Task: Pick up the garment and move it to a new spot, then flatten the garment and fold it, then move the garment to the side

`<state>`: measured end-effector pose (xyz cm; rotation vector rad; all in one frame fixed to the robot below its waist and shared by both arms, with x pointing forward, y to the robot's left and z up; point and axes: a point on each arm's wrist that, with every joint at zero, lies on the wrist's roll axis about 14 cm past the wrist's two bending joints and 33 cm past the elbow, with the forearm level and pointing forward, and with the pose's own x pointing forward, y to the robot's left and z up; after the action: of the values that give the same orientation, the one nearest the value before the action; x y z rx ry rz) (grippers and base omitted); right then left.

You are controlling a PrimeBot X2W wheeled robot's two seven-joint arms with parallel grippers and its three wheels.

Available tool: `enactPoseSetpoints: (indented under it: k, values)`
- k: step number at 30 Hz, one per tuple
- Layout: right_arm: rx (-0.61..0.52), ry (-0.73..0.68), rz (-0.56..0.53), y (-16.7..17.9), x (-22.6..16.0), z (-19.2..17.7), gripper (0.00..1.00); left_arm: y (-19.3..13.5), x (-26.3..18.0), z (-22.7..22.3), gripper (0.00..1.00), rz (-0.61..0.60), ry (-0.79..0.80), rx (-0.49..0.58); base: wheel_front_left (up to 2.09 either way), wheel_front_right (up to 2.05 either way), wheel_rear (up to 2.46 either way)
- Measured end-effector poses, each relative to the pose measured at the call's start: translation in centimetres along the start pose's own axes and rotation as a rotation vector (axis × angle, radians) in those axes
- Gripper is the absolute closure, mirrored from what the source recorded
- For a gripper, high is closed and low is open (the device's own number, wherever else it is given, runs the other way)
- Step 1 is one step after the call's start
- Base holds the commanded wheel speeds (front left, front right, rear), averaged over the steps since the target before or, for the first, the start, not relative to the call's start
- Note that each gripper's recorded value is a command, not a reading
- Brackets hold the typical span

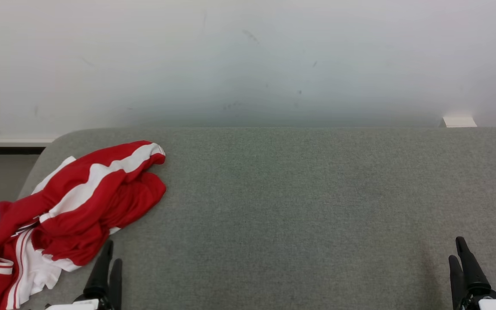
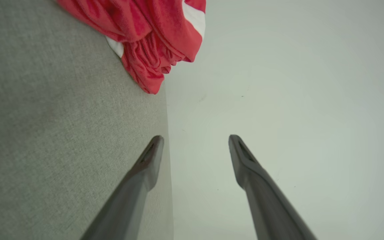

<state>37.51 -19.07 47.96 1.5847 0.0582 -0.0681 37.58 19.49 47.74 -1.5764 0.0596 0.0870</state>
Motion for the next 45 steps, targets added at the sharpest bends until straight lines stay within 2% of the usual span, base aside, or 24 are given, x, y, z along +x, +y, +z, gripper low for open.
enactPoseSetpoints:
  k: [6, 16, 35, 45]
  values:
    - [-0.033, -0.005, 0.018, 0.6, 0.1, -0.2, 0.00, -0.5, 0.1, 0.2, 0.00, -0.014, -0.020, 0.035, 0.00, 0.00, 0.00]
    - [-0.173, -0.008, 0.071, 2.4, 0.3, -0.7, 0.00, -1.9, 0.3, 0.2, 0.00, -0.052, -0.037, 0.219, 0.00, 0.00, 0.00]
    - [-0.533, 0.020, 0.149, 4.2, 0.2, -2.4, 0.00, -3.8, 0.4, -0.6, 0.00, -0.118, -0.055, 0.610, 0.00, 0.00, 0.00]
    - [-0.823, -0.004, 0.168, 4.4, 0.0, -1.9, 0.00, -4.1, 0.4, -1.5, 0.00, -0.134, -0.047, 0.816, 0.00, 0.00, 0.00]
